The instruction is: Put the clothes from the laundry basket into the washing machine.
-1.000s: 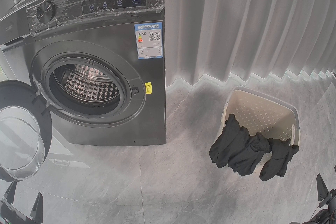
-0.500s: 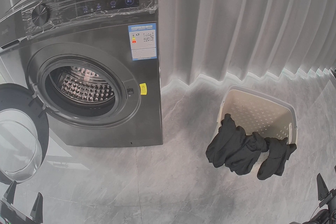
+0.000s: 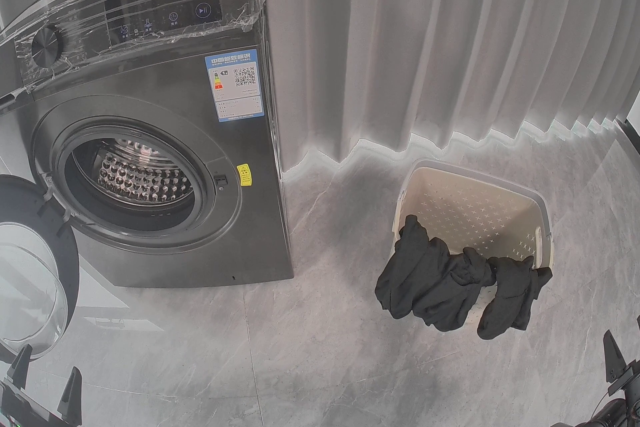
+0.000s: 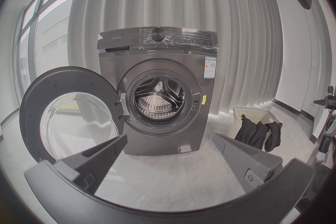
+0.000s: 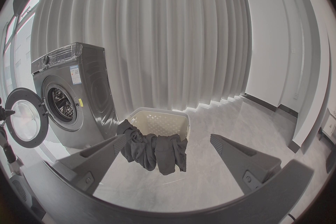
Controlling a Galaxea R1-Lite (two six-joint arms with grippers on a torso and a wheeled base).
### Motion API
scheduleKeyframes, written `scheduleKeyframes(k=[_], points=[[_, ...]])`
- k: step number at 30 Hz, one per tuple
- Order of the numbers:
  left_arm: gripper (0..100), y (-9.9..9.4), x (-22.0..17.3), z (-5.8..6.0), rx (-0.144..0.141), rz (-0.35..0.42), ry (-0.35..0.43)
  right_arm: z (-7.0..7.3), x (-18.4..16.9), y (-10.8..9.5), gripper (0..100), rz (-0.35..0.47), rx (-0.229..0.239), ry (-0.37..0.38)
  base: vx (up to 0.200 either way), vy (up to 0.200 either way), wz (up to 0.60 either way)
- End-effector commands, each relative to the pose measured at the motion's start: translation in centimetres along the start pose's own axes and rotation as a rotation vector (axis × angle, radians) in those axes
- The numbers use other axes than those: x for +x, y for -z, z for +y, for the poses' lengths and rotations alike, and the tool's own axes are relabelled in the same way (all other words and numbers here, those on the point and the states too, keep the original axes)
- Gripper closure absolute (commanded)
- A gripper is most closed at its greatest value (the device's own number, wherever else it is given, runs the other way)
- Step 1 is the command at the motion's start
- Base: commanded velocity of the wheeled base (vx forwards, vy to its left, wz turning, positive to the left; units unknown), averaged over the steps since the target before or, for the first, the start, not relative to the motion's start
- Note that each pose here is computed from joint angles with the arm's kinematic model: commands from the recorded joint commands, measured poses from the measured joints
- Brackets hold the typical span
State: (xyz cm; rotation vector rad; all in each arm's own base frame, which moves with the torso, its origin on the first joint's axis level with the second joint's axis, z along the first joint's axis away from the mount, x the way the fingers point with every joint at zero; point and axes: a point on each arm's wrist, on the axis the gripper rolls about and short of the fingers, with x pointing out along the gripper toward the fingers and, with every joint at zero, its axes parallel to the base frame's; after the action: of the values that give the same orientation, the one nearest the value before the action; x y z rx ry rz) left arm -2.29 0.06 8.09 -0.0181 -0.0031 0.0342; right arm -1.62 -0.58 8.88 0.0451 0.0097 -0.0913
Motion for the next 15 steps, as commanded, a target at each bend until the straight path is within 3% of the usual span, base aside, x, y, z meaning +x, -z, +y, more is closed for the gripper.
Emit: scheduleKeyframes(k=[1, 15], points=[[0, 0.47, 0.04, 0.01, 0.0, 0.006, -0.001, 0.0, 0.12, 0.49, 0, 0.018, -0.001, 0.0, 0.0, 0.0, 0.0], [0, 0.51, 0.05, 0.01, 0.0, 0.007, -0.001, 0.0, 0.12, 0.49, 0, 0.018, 0.002, 0.0, 0.0, 0.0, 0.0]])
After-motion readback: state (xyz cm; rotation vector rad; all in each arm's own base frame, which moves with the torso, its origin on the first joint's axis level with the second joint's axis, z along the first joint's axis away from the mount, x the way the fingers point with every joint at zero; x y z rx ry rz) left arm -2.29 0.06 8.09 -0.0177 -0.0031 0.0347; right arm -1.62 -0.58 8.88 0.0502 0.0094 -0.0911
